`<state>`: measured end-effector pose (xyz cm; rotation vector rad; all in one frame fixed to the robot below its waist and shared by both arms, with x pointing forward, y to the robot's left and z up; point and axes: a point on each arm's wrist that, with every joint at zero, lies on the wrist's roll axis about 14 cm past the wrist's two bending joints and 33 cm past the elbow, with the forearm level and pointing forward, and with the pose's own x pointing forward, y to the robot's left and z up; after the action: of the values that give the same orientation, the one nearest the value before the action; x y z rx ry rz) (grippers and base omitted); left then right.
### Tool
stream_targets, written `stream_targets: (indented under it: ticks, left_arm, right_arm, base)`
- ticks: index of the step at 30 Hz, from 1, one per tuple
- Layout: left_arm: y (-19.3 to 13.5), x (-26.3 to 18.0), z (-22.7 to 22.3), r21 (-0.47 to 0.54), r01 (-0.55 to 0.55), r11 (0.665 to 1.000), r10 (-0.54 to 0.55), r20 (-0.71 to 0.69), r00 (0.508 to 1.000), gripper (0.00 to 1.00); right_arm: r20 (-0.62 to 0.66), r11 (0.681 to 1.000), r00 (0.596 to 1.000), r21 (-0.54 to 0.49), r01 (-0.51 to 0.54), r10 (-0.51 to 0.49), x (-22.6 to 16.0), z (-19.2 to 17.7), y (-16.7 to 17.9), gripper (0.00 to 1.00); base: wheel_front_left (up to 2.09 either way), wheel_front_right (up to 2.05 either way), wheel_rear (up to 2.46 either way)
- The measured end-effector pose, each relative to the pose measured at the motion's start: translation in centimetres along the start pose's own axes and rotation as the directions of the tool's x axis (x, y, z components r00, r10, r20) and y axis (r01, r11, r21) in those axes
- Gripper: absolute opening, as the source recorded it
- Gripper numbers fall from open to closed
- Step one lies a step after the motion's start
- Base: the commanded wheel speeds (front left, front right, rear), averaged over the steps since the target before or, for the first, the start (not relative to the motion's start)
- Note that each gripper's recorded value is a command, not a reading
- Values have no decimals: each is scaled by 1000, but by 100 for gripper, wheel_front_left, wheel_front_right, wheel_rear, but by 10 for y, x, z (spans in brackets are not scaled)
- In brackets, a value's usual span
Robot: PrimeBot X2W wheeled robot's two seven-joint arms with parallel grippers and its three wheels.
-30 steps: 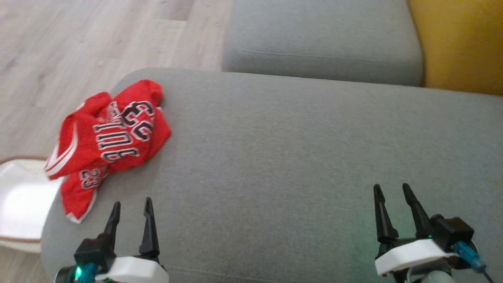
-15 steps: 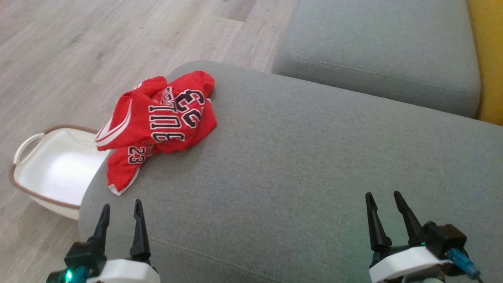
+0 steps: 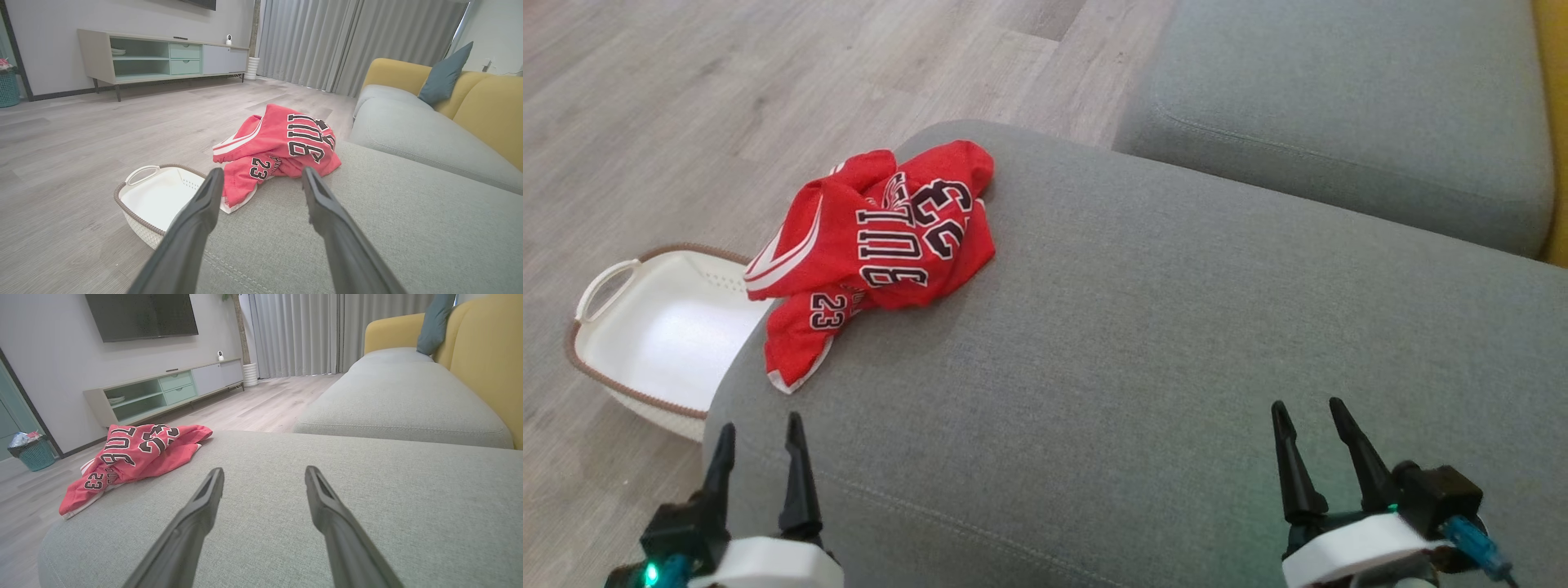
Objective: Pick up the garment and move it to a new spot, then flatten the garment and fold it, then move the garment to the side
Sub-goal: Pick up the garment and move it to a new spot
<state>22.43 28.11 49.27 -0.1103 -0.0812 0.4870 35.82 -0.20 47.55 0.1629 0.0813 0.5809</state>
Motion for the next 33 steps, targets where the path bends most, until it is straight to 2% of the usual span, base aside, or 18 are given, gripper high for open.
stream_targets:
  ticks: [15, 25, 30, 31, 32, 33]
  left_arm:
    - [10, 29, -2, 6, -7, 1000, 7, -20, 1000, 100]
    - [-6, 126, 24, 119, 132, 984, -135, 20, 991, 100]
    - [-20, 180, 15, 165, 216, 962, -203, -91, 975, 100]
    - [-23, 190, 11, 169, 229, 959, -210, -123, 970, 100]
    - [-25, 208, -4, 170, 245, 955, -206, -215, 954, 100]
    - [-25, 208, -4, 170, 245, 955, -206, -215, 954, 100]
  right_arm:
    - [2, 995, 996, 39, 94, -94, -7, -3, -30, 100]
    - [52, 977, 976, 43, 210, -212, 10, 9, -82, 100]
    - [63, 962, 960, 40, 270, -272, 14, 9, -109, 100]
    - [63, 960, 958, 36, 277, -279, 15, 8, -113, 100]
    - [61, 957, 955, 32, 289, -291, 17, 5, -120, 100]
    - [61, 957, 955, 32, 289, -291, 17, 5, -120, 100]
  base:
    - [0, 0, 0]
    - [0, 0, 0]
    - [0, 0, 0]
    - [0, 0, 0]
    - [0, 0, 0]
    - [0, 0, 0]
